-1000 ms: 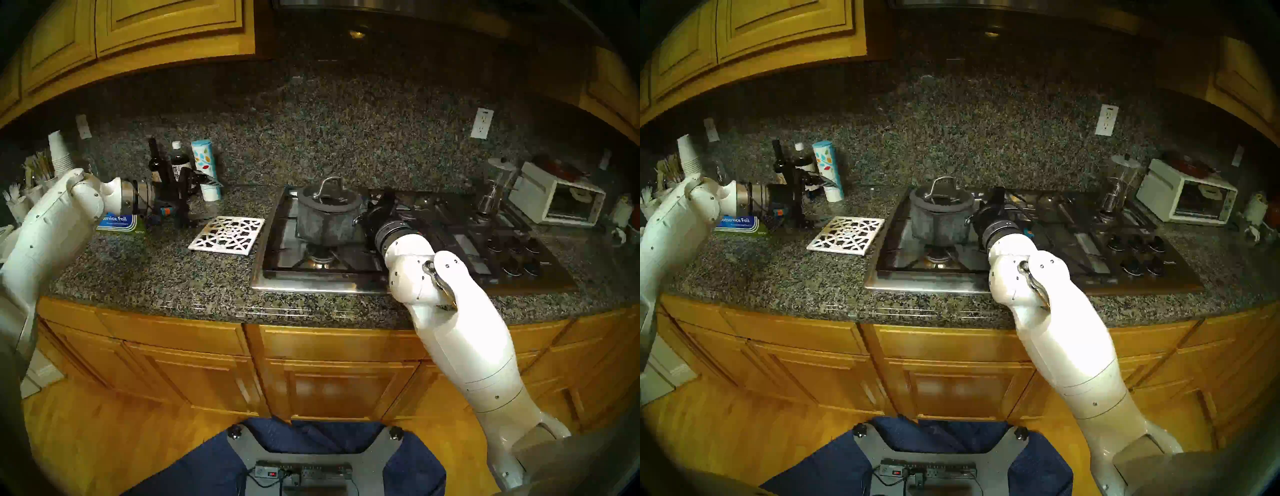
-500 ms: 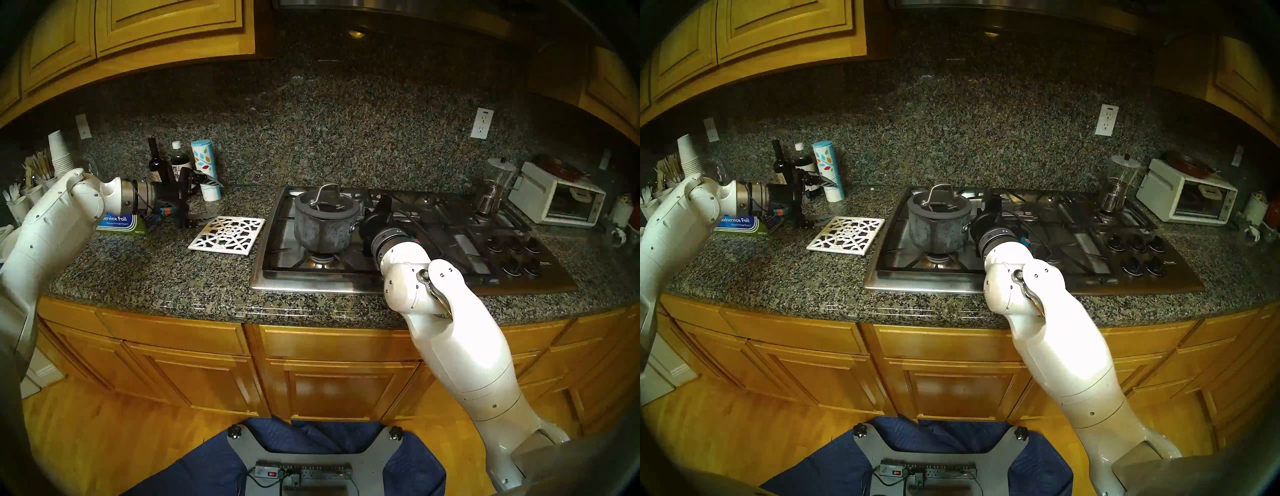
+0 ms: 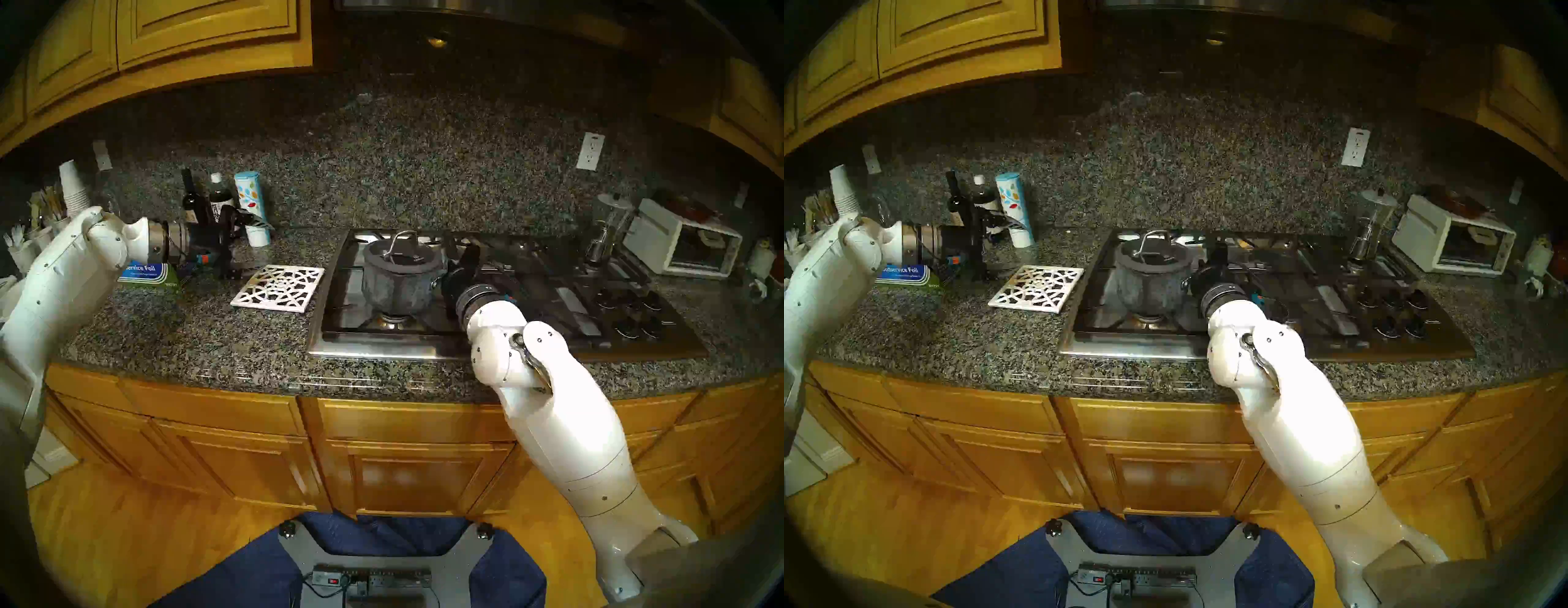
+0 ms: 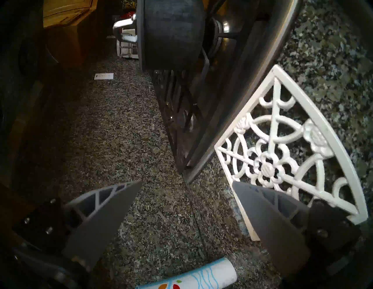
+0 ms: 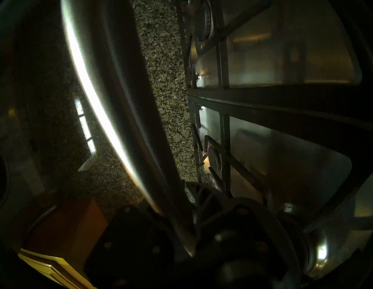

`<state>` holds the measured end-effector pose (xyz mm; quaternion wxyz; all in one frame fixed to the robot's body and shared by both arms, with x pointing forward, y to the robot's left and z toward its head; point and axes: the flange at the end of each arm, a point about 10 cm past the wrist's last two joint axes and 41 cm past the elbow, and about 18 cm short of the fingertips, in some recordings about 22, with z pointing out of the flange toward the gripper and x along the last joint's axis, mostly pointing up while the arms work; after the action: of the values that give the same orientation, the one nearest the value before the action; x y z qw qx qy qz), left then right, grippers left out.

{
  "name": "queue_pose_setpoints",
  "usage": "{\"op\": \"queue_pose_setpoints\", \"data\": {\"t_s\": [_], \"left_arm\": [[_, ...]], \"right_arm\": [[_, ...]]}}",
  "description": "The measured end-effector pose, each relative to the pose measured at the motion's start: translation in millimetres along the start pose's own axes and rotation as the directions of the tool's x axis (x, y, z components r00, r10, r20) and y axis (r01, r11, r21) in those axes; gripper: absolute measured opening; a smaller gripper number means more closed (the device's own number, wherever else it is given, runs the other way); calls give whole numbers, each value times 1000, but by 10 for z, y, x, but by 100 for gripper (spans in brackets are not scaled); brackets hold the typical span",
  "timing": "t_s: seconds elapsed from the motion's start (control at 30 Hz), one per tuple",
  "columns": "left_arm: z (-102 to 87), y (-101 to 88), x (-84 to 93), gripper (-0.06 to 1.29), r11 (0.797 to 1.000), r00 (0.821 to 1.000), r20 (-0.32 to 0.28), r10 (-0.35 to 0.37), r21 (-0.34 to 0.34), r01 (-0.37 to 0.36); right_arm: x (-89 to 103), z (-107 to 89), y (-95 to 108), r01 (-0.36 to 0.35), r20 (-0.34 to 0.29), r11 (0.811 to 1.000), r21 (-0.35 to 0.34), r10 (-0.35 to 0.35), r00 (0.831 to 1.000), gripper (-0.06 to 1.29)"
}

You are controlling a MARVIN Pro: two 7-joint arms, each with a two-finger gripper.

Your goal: Pick up the pot, put it on the stove, take off the pot lid

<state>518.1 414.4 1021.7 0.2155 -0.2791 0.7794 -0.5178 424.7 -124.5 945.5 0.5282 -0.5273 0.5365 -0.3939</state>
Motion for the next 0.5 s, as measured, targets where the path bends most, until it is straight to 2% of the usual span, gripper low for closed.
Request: {"op": "queue_pose_setpoints", "data": {"t_s": [0.5], "left_arm": [[0, 0, 0, 121, 1000, 1000, 0, 0, 0, 0]], "right_arm": [[45, 33, 4, 12, 5, 1000, 14, -12, 1000, 8]]}}
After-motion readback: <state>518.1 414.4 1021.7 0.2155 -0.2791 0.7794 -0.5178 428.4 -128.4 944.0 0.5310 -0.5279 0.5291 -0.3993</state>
